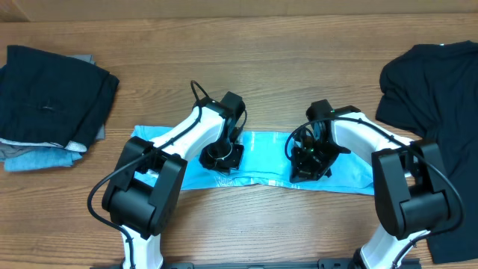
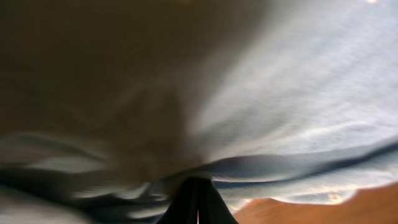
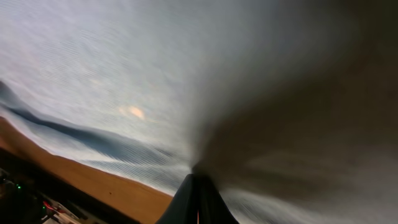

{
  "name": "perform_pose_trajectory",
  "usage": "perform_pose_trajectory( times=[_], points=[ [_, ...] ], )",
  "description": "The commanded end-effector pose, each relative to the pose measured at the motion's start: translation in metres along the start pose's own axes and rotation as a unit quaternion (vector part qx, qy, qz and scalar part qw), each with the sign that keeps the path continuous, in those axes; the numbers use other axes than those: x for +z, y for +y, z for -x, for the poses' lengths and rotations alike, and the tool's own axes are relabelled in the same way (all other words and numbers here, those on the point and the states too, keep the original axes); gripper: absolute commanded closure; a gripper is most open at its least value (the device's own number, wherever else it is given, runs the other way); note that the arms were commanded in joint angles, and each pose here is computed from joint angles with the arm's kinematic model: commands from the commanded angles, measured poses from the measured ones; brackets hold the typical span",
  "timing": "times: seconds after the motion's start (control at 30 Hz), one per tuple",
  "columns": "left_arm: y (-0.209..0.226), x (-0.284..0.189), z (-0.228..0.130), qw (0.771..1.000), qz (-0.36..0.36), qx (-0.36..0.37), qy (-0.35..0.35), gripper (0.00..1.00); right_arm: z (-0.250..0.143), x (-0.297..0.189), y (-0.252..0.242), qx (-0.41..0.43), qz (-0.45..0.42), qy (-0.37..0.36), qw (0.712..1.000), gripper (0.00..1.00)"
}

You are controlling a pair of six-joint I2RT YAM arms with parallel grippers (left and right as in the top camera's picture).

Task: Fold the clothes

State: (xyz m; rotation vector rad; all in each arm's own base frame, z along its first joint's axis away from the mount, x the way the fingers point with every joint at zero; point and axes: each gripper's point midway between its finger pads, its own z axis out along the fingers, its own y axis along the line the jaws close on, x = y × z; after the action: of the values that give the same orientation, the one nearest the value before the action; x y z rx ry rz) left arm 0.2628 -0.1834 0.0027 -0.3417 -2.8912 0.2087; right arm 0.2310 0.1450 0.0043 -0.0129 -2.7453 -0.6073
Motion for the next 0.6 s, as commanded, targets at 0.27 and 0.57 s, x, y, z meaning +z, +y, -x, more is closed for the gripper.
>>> perform_pose_trajectory(
  times=[0.27,0.57],
  points=[
    [0.027,0.004,-0.008,0.998,0.054,-0.007,0.006,0.96,-0.003,-0.012,-0.05,0.037,-0.142,-0.017,0.989,0.96],
    [0.052,0.019,-0.028,0.994,0.105,-0.02,0.029,0.96,-0.001,-0.025,-0.077,0.095,-0.15,-0.026,0.984,0.96]
  ],
)
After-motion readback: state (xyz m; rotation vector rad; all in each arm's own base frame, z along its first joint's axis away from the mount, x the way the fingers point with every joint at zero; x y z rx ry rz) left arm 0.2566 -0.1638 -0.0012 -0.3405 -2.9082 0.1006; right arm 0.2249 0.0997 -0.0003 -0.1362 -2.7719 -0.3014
